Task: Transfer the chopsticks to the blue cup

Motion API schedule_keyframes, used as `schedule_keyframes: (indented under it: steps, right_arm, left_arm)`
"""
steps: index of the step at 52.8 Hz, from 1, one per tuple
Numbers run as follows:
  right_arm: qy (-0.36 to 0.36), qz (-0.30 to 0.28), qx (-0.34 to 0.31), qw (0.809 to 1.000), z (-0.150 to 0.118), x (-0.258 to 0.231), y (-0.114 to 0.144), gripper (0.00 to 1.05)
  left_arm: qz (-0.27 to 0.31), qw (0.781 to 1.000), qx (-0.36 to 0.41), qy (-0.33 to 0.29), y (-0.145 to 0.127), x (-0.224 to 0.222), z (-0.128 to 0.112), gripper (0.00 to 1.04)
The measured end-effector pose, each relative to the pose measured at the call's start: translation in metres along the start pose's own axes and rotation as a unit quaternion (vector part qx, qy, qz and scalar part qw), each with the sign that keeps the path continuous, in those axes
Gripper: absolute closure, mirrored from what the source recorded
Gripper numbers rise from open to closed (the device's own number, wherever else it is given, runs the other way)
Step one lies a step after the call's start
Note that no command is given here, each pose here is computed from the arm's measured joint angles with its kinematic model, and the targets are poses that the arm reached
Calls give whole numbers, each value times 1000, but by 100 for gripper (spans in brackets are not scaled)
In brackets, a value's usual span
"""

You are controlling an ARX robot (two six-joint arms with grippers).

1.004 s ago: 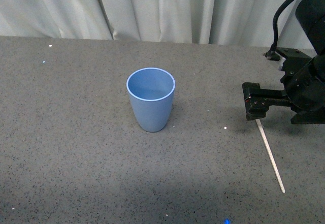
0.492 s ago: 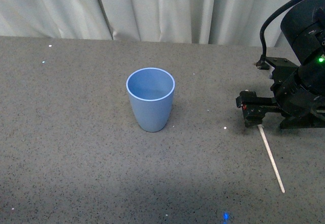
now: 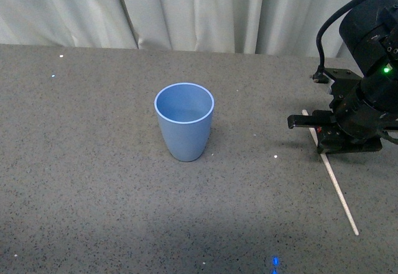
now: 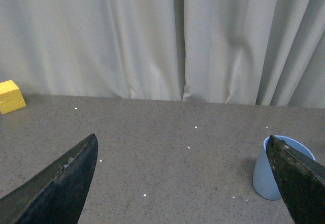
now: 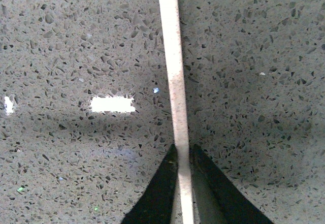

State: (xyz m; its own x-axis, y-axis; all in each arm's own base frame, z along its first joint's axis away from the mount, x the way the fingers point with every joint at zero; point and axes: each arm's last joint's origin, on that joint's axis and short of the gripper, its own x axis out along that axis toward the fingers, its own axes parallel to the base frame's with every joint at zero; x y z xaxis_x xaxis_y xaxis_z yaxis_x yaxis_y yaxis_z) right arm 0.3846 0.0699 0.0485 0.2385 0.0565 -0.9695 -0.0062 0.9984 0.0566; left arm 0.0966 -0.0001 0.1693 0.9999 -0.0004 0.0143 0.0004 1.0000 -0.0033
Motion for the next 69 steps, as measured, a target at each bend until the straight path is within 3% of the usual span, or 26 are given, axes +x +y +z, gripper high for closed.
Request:
schedule_keyframes:
  steps: [4, 19, 25, 30, 39, 46, 56, 69]
  right_arm:
    - [1, 1, 0, 1000, 1, 0, 1, 104]
    - [-7, 4, -2, 1000, 0, -2, 4, 103]
    - [-60, 16, -16, 998, -2, -12, 8, 103]
    - [-156, 39, -40, 986, 4, -42, 15, 103]
    - [-385, 79, -111, 913, 22, -113, 37, 103]
    - [-483, 147, -150, 850, 24, -132, 60, 103]
    - [-530, 203, -188, 801, 20, -141, 85, 103]
    - [-546, 283, -219, 757, -2, -142, 118, 103]
  left_arm:
    - [0, 1000, 0, 0, 0, 0, 0, 7]
    - [0, 1000, 0, 0, 0, 0, 0, 7]
    - [0, 1000, 0, 0, 0, 0, 0, 7]
    - [0, 1000, 0, 0, 0, 0, 0, 7]
    - [0, 1000, 0, 0, 0, 0, 0, 7]
    - [0, 1000, 0, 0, 0, 0, 0, 7]
    - [0, 1000, 0, 0, 0, 0, 0, 7]
    - [0, 1000, 0, 0, 0, 0, 0, 7]
